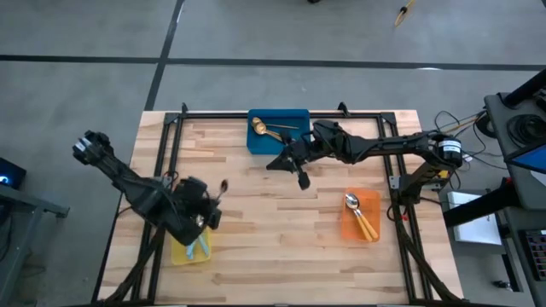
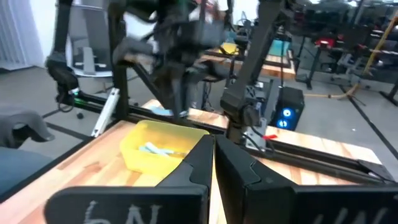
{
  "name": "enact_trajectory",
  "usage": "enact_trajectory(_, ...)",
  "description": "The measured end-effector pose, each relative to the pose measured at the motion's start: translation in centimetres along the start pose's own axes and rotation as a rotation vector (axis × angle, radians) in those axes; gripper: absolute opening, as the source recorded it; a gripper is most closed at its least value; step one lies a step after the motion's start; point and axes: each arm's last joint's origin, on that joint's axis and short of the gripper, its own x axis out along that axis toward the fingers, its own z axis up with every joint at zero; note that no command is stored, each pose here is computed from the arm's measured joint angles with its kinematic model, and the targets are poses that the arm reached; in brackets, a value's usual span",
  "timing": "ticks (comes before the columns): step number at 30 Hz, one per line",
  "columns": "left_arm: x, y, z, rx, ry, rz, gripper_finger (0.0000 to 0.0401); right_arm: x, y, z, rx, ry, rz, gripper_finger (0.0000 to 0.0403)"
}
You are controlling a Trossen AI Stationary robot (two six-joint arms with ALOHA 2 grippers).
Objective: Sort silverware by color (type)
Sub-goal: Put the blue spoon into the yellow bin
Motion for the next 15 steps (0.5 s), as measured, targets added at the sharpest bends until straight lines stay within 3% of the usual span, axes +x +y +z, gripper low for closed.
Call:
enact_trajectory(6,-0.3,1.5,-3.2,-0.140,0.346,0.291,0.0014,-0.1,-0.1,-0.1,0.005,0.011,-0.005,0.0009)
enact_trajectory(11,0.2,2.3,-6.1,-0.247,0.362,0.438,0.0014,-0.1,-0.1,-0.1,-0.003,0.010,-0.005,0.0009)
enact_trajectory(15,1.5,2.2,-7.7,-0.236,0.379,0.526,0.0014,-0.1,-0.1,-0.1,-0.004,0.010,-0.005,0.0009)
